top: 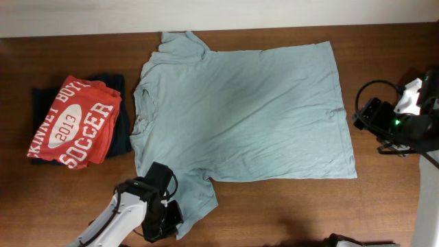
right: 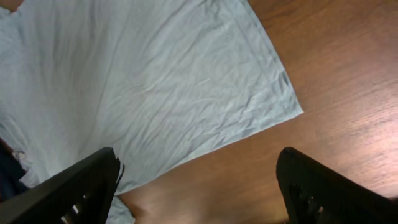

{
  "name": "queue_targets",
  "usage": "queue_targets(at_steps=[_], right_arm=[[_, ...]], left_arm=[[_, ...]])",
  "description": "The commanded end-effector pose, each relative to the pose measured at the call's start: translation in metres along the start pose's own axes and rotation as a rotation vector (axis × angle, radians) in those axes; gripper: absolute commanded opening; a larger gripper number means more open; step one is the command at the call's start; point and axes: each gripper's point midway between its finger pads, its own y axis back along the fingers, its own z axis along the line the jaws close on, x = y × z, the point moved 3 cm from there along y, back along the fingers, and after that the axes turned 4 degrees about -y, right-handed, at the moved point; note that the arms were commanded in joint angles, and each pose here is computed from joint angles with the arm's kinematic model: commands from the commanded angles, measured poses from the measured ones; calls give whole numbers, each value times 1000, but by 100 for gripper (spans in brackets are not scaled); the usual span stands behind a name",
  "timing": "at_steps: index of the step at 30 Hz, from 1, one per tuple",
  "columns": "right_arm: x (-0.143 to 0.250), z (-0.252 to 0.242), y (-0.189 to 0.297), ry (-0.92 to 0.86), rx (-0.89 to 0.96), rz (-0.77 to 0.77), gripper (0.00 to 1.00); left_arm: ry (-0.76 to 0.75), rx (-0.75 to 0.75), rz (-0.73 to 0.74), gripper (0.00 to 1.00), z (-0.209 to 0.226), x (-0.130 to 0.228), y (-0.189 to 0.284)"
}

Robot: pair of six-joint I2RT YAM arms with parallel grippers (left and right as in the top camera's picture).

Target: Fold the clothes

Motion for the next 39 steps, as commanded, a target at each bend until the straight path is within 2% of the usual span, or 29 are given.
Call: queue_targets(at_steps=[1,8,13,16,19,22,25,28,39], right_arm=[[-2,-5,1,-9,29,-18,85],[-1,-19,-24,-31,112,55,93],[8,-32,-68,-79,160,175,92],[14,-42,-95,-95,183,227,86],[24,-58,-125,-168,210,277,69],[34,-73,-150,-239,192,343,65],[40,-86,-163,-288,197,382,66],[42,-98,-172,-335,211,390,72],[39,-113,-174,-388,217,377,73]], left_arm=[[-60,53,-35,1,-19,-6,23],[-189,91,-204,1,-55,-29,85],[-190,-12,-331,0,-53,-42,123],[-199,-43,-371,1,-51,-46,131],[-189,-62,-390,0,-48,-50,133],[-155,-78,-409,1,-40,-56,137],[-133,-73,-418,1,-36,-60,140],[-143,-70,-432,0,-35,-64,144],[-148,-67,-443,1,-36,-66,147]])
